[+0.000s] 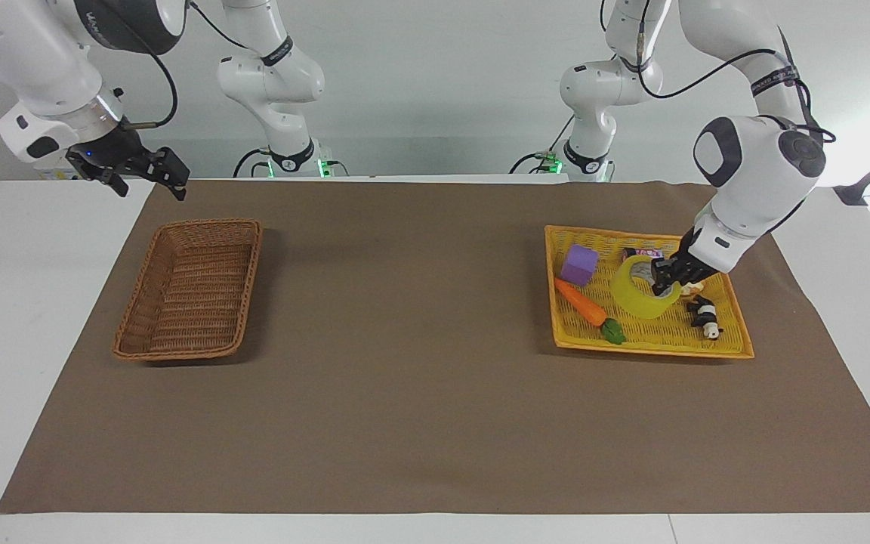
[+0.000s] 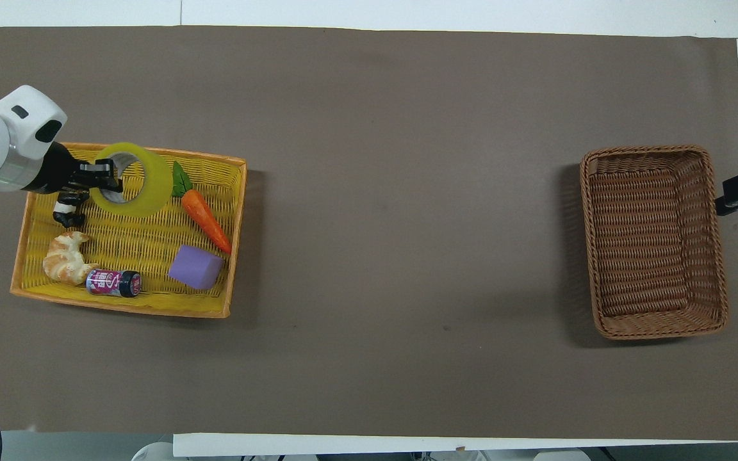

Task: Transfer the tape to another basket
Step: 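Lift the tape with the left gripper while the right gripper reaches toward it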

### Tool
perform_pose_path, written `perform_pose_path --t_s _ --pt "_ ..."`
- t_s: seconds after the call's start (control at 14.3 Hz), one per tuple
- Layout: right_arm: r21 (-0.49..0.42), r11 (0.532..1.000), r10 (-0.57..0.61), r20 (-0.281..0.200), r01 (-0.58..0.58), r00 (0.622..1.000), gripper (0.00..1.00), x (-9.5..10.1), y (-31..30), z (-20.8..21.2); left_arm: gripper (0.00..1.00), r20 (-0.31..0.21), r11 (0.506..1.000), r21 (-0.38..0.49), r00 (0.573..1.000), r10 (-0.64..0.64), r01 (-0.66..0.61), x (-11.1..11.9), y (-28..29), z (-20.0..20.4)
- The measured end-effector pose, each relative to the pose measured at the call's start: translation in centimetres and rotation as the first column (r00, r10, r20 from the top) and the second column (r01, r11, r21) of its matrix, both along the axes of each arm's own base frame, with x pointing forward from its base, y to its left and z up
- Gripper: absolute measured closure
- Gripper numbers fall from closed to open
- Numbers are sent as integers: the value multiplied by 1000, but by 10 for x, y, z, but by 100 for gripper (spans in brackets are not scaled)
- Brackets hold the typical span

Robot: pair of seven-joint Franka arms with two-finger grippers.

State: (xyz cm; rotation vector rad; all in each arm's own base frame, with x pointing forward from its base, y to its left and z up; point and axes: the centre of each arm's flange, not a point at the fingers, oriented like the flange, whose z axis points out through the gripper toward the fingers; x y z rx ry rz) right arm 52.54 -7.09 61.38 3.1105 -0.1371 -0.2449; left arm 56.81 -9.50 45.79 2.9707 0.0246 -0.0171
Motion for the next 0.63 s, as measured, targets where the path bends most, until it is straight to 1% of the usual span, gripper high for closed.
perform_pose_path --t_s 0.14,0.35,0.49,0.63 --pt "0 1000 0 0 0 1000 0 0 0 0 79 -14 999 -42 1000 3 -4 -8 -58 7" --pt "0 1000 0 0 0 1000 0 0 0 0 79 -50 991 -128 999 20 -26 -34 -145 9" --pt "0 1000 4 -3 -4 1000 0 0 2 0 79 -42 981 -191 998 38 -45 -53 -198 16" --pt "0 1000 15 -4 -15 1000 0 1 8 0 79 -39 971 -229 998 57 -65 -69 -234 21"
